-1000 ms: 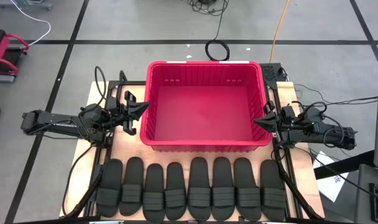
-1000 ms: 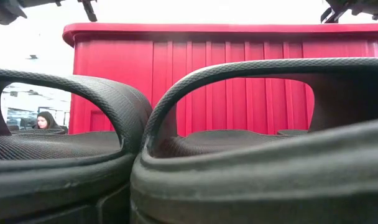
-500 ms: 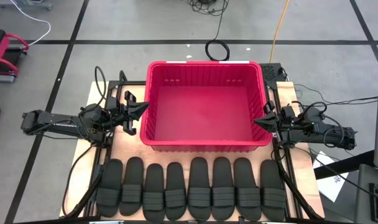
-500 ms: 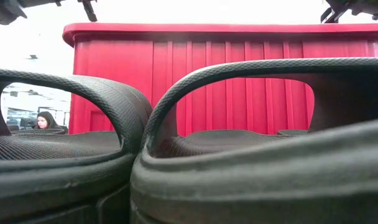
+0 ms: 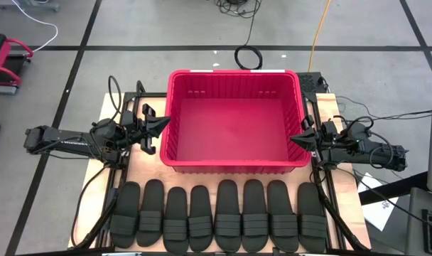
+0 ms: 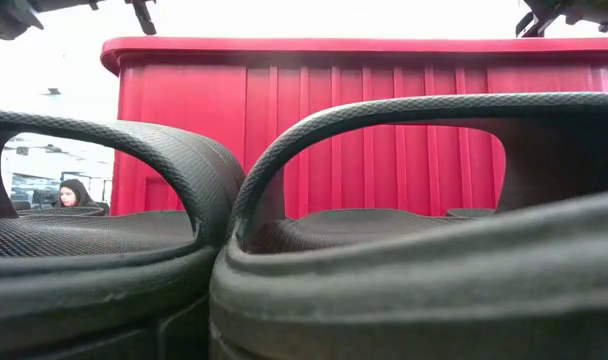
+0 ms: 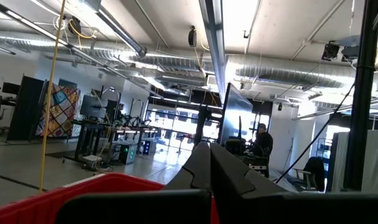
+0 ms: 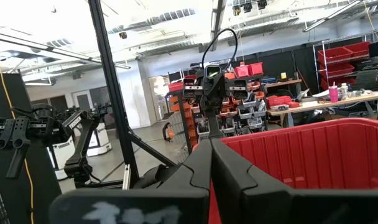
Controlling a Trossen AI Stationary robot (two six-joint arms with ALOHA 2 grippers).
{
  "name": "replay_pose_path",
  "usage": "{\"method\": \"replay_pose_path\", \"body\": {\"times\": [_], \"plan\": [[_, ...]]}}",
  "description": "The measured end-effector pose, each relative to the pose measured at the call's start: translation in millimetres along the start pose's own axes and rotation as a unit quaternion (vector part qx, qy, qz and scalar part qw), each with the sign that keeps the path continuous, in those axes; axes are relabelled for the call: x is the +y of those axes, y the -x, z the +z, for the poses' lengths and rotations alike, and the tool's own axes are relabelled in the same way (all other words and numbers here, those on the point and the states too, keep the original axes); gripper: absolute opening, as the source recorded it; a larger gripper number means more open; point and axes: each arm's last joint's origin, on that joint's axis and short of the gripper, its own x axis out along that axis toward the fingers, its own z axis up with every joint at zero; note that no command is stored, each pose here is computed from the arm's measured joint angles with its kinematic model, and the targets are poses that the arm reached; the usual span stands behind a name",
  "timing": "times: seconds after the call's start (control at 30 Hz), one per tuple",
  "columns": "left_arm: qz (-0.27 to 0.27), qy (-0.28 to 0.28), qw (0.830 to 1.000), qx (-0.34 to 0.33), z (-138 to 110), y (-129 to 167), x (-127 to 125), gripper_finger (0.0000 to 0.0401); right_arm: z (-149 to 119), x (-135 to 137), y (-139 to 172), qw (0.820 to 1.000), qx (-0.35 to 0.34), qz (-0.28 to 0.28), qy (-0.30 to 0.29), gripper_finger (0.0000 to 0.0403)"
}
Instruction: Pick and place slides into bin
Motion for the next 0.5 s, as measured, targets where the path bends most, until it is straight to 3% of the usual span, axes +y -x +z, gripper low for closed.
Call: {"method": "replay_pose_path", "body": {"times": [0.5], "plan": [[0.000, 0.002, 1.000, 0.000, 0.1, 0.0, 0.0, 0.0001, -0.3, -0.1, -0.2, 1.000, 0.001, 0.000, -0.021, 0.0000]]}}
